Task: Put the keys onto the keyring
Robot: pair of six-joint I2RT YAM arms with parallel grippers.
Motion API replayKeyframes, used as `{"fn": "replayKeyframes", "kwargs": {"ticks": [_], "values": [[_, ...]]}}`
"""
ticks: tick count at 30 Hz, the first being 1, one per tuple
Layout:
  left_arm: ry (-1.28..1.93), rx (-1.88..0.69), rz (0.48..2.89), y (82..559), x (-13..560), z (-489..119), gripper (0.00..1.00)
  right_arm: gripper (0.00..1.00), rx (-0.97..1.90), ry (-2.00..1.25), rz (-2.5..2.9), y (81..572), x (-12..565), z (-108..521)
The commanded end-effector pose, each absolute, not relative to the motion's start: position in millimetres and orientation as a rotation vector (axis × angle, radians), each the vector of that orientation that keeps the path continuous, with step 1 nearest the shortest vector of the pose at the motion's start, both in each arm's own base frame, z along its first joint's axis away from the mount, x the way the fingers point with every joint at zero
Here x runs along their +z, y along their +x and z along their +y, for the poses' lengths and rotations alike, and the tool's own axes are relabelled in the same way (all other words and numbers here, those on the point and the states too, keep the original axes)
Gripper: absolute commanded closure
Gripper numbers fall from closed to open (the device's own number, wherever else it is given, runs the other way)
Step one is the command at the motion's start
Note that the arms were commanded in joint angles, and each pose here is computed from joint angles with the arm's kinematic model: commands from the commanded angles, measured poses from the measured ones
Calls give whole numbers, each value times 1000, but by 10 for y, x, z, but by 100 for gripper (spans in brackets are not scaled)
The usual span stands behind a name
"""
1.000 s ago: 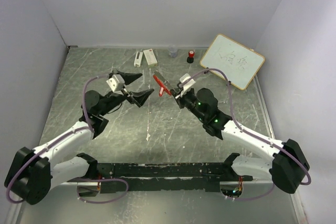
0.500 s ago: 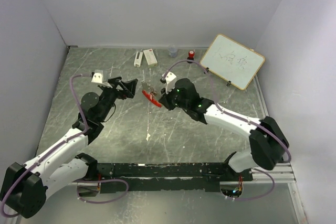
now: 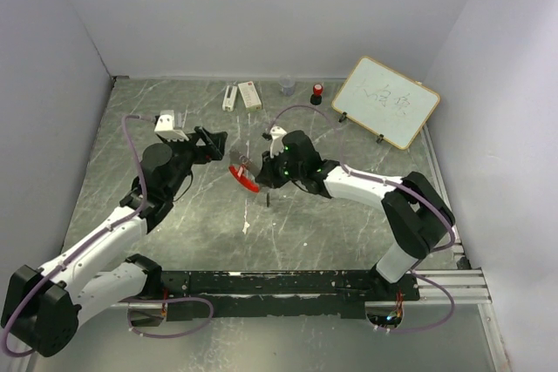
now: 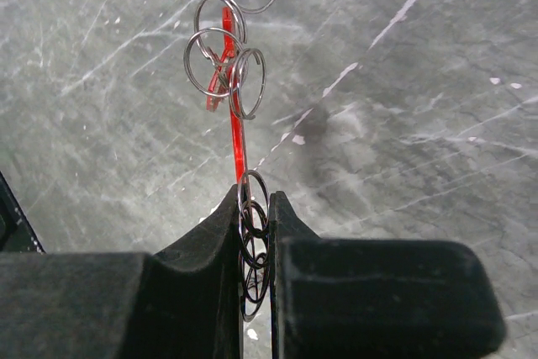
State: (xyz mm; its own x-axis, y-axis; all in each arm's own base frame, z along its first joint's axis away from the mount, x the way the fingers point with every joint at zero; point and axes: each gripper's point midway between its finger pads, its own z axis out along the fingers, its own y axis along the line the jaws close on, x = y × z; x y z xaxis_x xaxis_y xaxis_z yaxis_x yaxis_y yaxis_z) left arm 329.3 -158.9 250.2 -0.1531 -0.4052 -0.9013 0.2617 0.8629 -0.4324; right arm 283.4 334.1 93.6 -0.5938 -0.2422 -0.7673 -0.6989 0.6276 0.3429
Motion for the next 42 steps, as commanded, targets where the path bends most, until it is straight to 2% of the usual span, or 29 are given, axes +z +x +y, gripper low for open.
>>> {"fn": "replayKeyframes", "kwargs": {"ticks": [1, 12, 13, 20, 23, 31, 32, 33, 36, 39, 42], "values": [[-124, -590, 1641, 3337, 2516, -1607, 2, 100, 917, -611, 2121, 3054, 1081, 3322], [-73, -641, 1723, 3378, 2303, -1790, 2, 100, 908, -387, 2221, 3354, 813, 2938], [-70, -646, 1726, 3374, 2287, -1802, 2, 97, 873, -355, 2233, 3407, 788, 2872], [-86, -665, 1748, 3373, 2191, -1825, 2, 59, 676, -172, 2189, 3629, 857, 2446], [-113, -659, 1760, 3385, 2162, -1809, 2, 49, 598, -85, 2152, 3698, 949, 2192], [-111, -655, 1776, 3401, 2160, -1824, 2, 14, 418, 118, 1912, 3657, 1580, 1623], [-112, -659, 1770, 3394, 2161, -1825, 2, 5, 410, 162, 1889, 3650, 1657, 1563], [-113, -662, 1760, 3387, 2171, -1823, 2, 1, 362, 222, 1856, 3665, 1746, 1441], [-117, -660, 1735, 3374, 2208, -1798, 2, 0, 210, 466, 1788, 3637, 1932, 1073], [-120, -652, 1736, 3373, 2226, -1784, 2, 0, 61, 579, 1768, 3578, 2020, 789], [-126, -647, 1742, 3373, 2231, -1775, 2, 2, 31, 577, 1764, 3501, 2112, 712]]}}
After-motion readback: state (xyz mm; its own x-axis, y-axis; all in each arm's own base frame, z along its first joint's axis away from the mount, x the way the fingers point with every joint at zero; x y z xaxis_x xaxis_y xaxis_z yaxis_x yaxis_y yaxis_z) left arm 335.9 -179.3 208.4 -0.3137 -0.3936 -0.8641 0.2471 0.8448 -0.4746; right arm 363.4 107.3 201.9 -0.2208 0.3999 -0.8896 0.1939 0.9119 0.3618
